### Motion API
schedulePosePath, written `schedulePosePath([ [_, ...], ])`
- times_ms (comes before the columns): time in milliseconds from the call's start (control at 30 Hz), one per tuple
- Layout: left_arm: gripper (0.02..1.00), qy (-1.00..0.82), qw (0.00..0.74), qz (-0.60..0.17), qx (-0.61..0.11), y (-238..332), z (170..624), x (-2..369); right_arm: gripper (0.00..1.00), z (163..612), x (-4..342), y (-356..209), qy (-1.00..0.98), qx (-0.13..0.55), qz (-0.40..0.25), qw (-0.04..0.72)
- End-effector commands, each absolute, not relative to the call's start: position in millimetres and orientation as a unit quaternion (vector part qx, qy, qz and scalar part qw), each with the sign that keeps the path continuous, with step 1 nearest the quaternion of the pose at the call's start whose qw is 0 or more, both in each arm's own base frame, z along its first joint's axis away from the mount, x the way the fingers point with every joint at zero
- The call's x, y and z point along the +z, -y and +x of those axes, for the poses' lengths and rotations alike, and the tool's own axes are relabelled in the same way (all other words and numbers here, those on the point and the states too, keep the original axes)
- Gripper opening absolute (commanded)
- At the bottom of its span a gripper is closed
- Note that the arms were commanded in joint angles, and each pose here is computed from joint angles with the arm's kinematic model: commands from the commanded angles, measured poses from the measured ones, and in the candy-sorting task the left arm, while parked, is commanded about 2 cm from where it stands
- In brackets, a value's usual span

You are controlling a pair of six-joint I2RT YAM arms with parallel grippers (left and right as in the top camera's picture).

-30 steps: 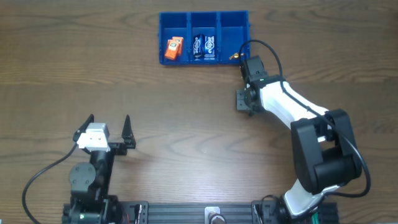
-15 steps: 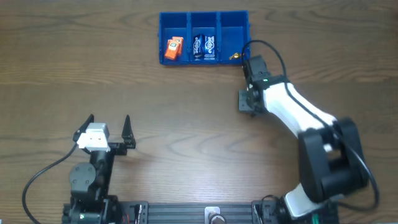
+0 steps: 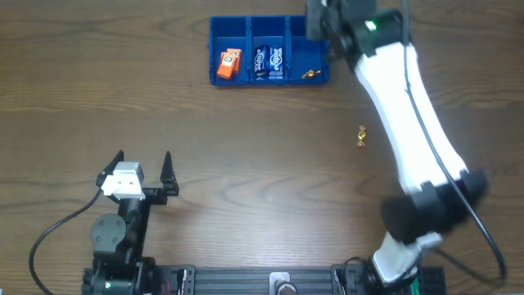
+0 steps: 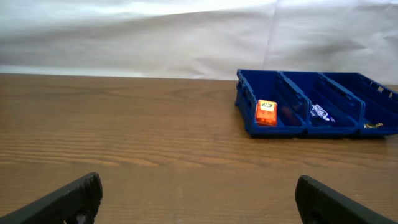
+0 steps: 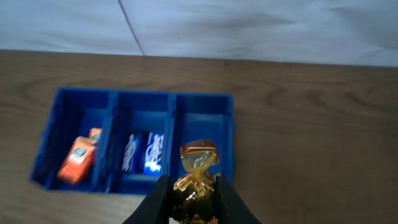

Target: Sort Candies Into Trays

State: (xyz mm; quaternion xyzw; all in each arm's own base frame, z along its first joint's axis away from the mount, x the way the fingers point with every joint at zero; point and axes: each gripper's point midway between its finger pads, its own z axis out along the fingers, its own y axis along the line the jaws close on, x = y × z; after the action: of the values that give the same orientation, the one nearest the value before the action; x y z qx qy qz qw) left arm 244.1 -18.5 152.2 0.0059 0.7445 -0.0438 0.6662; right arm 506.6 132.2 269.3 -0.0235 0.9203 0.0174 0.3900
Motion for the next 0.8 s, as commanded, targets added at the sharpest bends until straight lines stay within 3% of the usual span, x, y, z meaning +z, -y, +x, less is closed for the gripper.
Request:
schedulePosePath([
  [33,0.998,-0.762,0.647,0.008,-0.034,17,243,135,0.036,541,200,-136,-0.939,-0.012,-0.041,0.34],
  [233,0.998,-0.762,0.647,0.008,-0.034,16,243,135,0.04,553,156,-138,-0.949,-0.005,-0.041,0.311],
  [267,0.998,-0.762,0.647,0.008,-0.034,16,243,135,0.084,553,151,-138,-0.951,-0.006,-0.041,0.307],
  [367,1.0,-0.762,0.647,0.008,-0.034,16,243,135,0.419,554,143,-138,-0.953,-0.008,-0.042,0.301],
  [400,0.996,-0.762,0.647,0.008,-0.034,16,243,135,0.649,554,143,-138,-0.953,-0.008,-0.042,0.3],
  [433,0.998,-0.762,0.647,0.008,-0.034,16,243,135,0.779,554,143,-138,-0.953,-0.008,-0.042,0.3],
  [533,0.998,-0.762,0.647,0.008,-0.034,16,243,135,0.993,553,142,-138,-0.954,-0.009,-0.042,0.298],
  [667,0.998,-0.762,0.647,0.008,-0.034,16,243,135,1.0,541,150,-134,-0.958,-0.012,-0.043,0.285],
  [800,0.996,-0.762,0.647,0.008,-0.034,17,243,135,1.0,510,193,-114,-0.959,-0.03,-0.036,0.281],
])
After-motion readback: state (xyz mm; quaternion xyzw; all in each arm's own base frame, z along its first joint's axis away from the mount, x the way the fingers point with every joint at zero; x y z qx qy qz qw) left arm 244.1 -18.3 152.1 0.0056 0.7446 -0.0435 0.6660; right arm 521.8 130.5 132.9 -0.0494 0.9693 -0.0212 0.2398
